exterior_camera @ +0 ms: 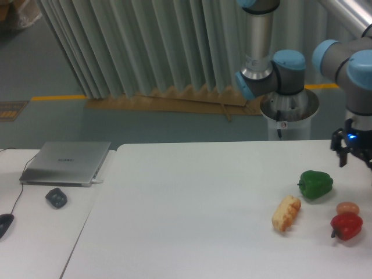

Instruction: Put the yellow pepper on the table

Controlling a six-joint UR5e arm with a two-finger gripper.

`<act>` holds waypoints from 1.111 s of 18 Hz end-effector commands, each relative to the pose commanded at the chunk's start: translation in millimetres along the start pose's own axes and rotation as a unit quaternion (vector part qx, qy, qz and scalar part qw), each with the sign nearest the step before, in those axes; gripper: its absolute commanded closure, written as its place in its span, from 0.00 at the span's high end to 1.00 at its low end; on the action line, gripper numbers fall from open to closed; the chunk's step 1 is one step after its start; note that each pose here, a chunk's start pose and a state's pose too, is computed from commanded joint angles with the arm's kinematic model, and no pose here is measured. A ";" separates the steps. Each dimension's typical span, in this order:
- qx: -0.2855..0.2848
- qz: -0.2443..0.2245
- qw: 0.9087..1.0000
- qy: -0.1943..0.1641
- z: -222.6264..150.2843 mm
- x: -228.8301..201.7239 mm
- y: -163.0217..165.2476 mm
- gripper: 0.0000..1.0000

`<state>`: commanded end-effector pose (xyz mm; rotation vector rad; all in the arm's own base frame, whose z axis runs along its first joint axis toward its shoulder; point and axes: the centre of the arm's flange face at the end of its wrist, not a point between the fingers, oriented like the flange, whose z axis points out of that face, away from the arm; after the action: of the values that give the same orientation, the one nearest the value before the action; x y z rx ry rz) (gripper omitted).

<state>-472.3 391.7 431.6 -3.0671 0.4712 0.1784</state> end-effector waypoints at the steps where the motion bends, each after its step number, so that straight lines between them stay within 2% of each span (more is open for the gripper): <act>1: -0.003 -0.001 1.000 -0.005 -2.9 -6.4 12.5 1.00; 4: -0.002 -0.045 0.999 -0.019 -11.7 -24.3 44.3 1.00; 8: -0.010 -0.159 0.987 -0.015 -0.6 -43.5 94.4 1.00; 12: -0.011 -0.233 0.972 -0.027 7.2 -55.3 109.5 1.00; 15: -0.005 -0.309 0.950 -0.042 21.5 -68.1 112.0 1.00; 16: -0.004 -0.321 0.946 -0.046 26.2 -72.7 113.3 1.00; 20: -0.007 -0.334 0.941 -0.054 41.6 -83.9 118.7 1.00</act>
<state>-592.0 305.5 398.3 -2.9970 -0.5793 0.3146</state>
